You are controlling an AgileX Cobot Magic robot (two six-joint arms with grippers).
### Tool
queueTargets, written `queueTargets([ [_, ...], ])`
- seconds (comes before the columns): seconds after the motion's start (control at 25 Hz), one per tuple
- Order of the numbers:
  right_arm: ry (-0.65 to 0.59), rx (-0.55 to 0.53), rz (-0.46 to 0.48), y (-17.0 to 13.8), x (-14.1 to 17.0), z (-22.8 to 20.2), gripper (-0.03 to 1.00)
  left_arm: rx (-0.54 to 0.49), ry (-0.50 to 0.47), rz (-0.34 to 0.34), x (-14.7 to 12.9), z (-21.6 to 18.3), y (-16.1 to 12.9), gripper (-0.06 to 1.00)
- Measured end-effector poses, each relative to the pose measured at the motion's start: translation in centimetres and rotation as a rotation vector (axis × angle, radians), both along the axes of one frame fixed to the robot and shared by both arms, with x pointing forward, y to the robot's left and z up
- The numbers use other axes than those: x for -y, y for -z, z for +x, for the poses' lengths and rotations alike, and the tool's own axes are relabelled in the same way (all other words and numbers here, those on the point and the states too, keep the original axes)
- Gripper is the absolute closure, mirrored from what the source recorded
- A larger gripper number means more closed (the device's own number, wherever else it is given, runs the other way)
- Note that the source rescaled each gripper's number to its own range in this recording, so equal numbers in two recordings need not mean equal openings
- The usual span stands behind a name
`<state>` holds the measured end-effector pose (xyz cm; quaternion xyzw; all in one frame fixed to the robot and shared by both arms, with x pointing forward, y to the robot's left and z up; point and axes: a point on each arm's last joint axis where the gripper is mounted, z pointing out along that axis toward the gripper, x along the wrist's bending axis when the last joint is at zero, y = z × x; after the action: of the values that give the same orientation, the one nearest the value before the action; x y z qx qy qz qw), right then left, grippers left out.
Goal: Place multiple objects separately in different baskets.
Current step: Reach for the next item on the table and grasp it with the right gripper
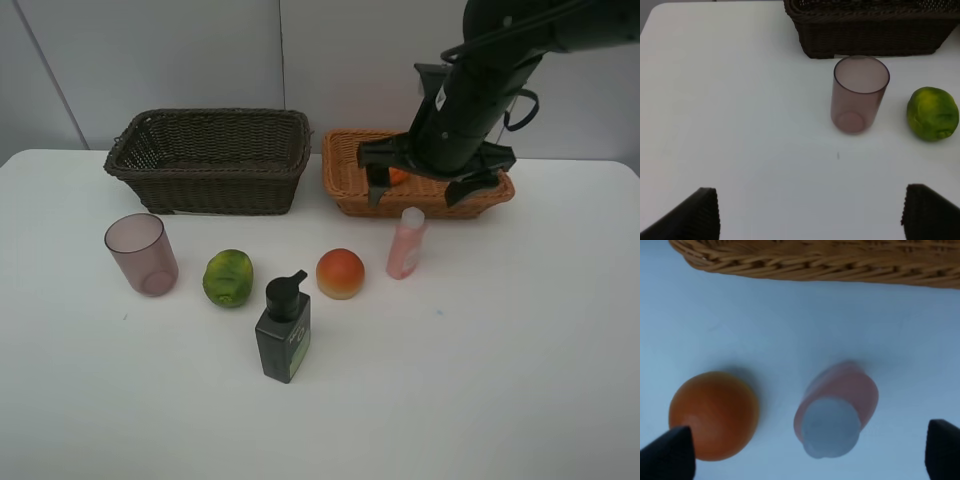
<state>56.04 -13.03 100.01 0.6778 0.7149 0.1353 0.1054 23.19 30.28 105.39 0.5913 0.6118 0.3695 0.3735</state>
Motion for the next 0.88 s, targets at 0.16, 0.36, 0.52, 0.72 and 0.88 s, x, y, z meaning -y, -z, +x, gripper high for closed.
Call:
queueTargets([
  [0.16, 0.096, 0.006, 0.028, 0.1, 0.1, 0.1, -0.03, 0.000, 0.000, 0.000, 0.0, 0.0, 0.0, -0.01],
  [0.36, 0.234, 0.005, 0.034, 0.6, 0.7, 0.6, -0.03, 0.000, 0.000, 0.000, 0.0, 0.0, 0.0, -0.01],
  [0.52, 0.262, -0.035, 0.003, 2.5, 0.6, 1.0, -0.03, 0.000, 0.000, 0.000, 0.0, 0.0, 0.0, -0.01],
  [0.72, 0.274, -0.074, -0.011, 3.9, 0.2, 1.5, -0.03, 0.000, 0.000, 0.000, 0.0, 0.0, 0.0, -0.01],
  [0.88, 0.277, -0.096, -0.020, 4.8, 0.0, 1.7, -0.03, 0.000, 0.000, 0.000, 0.0, 0.0, 0.0, -0.01],
])
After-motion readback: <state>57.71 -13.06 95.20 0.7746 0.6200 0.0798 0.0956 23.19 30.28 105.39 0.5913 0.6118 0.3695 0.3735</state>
